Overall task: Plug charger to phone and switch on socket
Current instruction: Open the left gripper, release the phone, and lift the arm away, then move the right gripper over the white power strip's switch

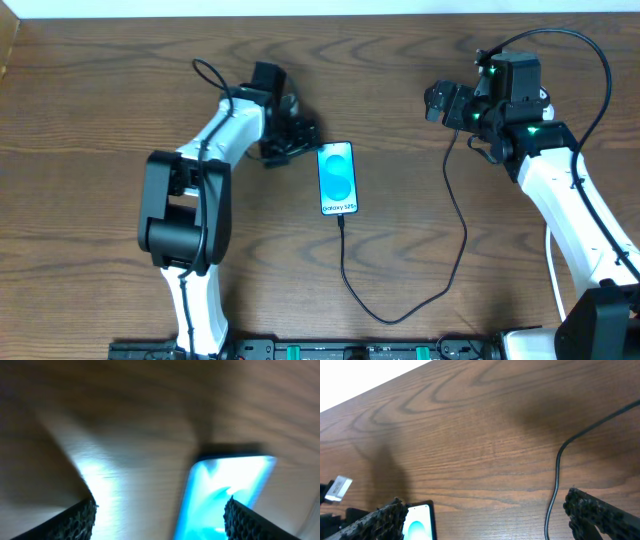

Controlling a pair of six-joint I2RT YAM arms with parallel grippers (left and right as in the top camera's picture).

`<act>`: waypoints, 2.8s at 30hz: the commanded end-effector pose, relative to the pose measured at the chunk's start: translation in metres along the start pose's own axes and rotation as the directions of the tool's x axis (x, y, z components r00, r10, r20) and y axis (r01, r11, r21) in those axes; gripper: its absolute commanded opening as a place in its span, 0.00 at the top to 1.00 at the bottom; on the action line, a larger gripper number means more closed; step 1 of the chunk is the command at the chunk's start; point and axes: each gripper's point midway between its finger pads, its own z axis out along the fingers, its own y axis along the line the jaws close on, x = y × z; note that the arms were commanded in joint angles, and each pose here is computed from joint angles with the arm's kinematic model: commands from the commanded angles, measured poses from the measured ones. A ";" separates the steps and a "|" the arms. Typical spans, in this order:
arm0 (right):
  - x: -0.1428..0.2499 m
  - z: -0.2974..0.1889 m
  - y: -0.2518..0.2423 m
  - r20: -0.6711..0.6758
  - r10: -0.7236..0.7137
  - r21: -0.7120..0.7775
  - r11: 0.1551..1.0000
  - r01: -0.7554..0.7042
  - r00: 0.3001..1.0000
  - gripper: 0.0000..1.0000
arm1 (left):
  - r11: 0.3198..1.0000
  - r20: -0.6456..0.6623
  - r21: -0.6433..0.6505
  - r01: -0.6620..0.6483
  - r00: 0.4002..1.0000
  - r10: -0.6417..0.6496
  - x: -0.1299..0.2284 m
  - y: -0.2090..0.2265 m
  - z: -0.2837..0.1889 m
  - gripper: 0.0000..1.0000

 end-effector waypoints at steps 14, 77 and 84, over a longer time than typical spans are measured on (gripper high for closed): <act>-0.005 -0.006 0.001 0.019 -0.015 0.004 1.000 0.015 1.000 0.01 | 0.993 0.383 -0.106 -0.060 0.919 0.097 -0.005 0.004 -0.196 0.17; -0.078 -0.054 -0.205 -0.155 0.016 -0.009 1.000 -0.017 0.988 0.01 | 0.992 0.484 -0.078 -0.096 0.866 0.122 0.009 -0.010 -0.240 0.17; -0.058 -0.005 -0.222 -0.229 0.043 -0.025 0.998 -0.050 0.973 0.01 | 0.992 0.484 -0.078 -0.096 0.866 0.122 0.009 -0.010 -0.240 0.17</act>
